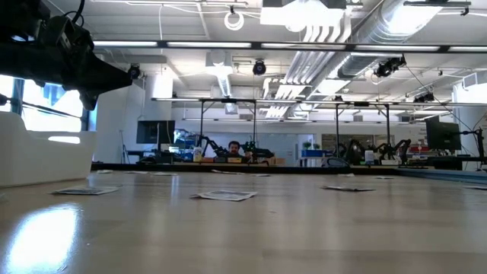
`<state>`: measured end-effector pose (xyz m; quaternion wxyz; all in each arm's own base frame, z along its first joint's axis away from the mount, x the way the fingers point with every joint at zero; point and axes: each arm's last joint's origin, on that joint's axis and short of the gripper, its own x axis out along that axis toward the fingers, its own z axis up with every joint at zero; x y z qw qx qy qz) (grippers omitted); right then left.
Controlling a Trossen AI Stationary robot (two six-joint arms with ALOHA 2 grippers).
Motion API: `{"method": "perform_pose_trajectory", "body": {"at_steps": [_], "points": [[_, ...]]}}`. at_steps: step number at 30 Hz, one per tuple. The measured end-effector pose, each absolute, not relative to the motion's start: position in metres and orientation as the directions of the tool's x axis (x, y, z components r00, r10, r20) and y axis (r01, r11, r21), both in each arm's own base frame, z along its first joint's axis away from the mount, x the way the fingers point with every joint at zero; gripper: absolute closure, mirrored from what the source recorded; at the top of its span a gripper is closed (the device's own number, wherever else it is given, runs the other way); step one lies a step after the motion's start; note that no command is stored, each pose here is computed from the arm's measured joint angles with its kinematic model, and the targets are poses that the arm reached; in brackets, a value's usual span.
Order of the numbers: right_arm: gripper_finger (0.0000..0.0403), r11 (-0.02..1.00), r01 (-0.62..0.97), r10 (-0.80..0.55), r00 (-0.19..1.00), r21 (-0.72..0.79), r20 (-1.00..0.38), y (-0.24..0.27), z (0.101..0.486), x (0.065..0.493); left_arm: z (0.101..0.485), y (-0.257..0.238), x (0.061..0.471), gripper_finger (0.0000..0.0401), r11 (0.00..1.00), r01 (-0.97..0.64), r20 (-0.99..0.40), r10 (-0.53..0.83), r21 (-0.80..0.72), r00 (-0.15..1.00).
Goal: Pick & Place First Aid Supplies
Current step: Put the green bandage pack into the black bin
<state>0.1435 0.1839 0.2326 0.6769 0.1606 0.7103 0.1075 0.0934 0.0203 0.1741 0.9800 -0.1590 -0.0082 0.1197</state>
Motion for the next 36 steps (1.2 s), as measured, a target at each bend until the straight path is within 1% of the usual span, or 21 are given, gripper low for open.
{"method": "perform_pose_trajectory", "body": {"at_steps": [3,6,8,11,14,17,19,21,25,27,29,32,34,36], "points": [[0.0321,0.911,0.059,0.401,0.098,0.407,-0.911,0.176,0.256,0.160,0.174,0.020,0.093,0.0341,0.921,-0.232,-0.022,0.238,-0.314,0.971],[0.0333,0.940,-0.022,0.330,0.294,0.339,-0.897,0.164,0.278,0.176,0.174,0.020,0.093,0.0341,0.921,-0.232,-0.022,0.238,-0.314,0.971],[0.0339,0.977,-0.071,0.213,0.437,0.203,-0.874,0.154,0.289,0.186,0.174,0.020,0.093,0.0341,0.921,-0.232,-0.022,0.238,-0.314,0.971],[0.0343,0.994,-0.093,0.008,0.585,-0.058,-0.811,0.135,0.297,0.203,0.174,0.020,0.093,0.0341,0.921,-0.232,-0.022,0.237,-0.314,0.971],[0.0343,0.957,0.005,-0.217,0.672,-0.289,-0.708,0.112,0.299,0.220,0.174,0.020,0.093,0.0341,0.921,-0.232,-0.022,0.237,-0.314,0.971],[0.0343,0.882,0.164,-0.427,0.676,-0.442,-0.601,0.085,0.293,0.234,0.174,0.020,0.093,0.0341,0.921,-0.232,-0.022,0.238,-0.314,0.971],[0.0343,0.842,0.263,-0.516,0.645,-0.471,-0.563,0.064,0.286,0.243,0.174,0.020,0.093,0.0341,0.921,-0.233,-0.022,0.238,-0.314,0.971],[0.0343,0.821,0.351,-0.567,0.601,-0.451,-0.564,0.039,0.276,0.249,0.174,0.020,0.093,0.0341,0.921,-0.232,-0.022,0.237,-0.314,0.971],[0.0337,0.801,0.523,-0.577,0.541,-0.292,-0.612,-0.012,0.255,0.254,0.174,0.020,0.093,0.0341,0.921,-0.232,-0.022,0.237,-0.314,0.971],[0.0322,0.759,0.617,-0.587,0.508,-0.209,-0.630,-0.037,0.245,0.252,0.174,0.020,0.093,0.0341,0.921,-0.232,-0.022,0.238,-0.314,0.971],[0.0298,0.691,0.707,-0.611,0.462,-0.149,-0.643,-0.061,0.235,0.247,0.174,0.020,0.093,0.0341,0.920,-0.233,-0.022,0.238,-0.314,0.971],[0.0253,0.606,0.790,-0.611,0.390,-0.091,-0.689,-0.089,0.221,0.240,0.174,0.020,0.093,0.0341,0.921,-0.233,-0.023,0.238,-0.314,0.971],[0.0222,0.576,0.816,-0.595,0.375,-0.052,-0.711,-0.102,0.214,0.240,0.174,0.020,0.093,0.0341,0.921,-0.232,-0.022,0.237,-0.314,0.971],[0.0196,0.552,0.833,-0.599,0.356,-0.048,-0.717,-0.114,0.208,0.242,0.174,0.020,0.093,0.0341,0.920,-0.233,-0.022,0.238,-0.314,0.971]]}}
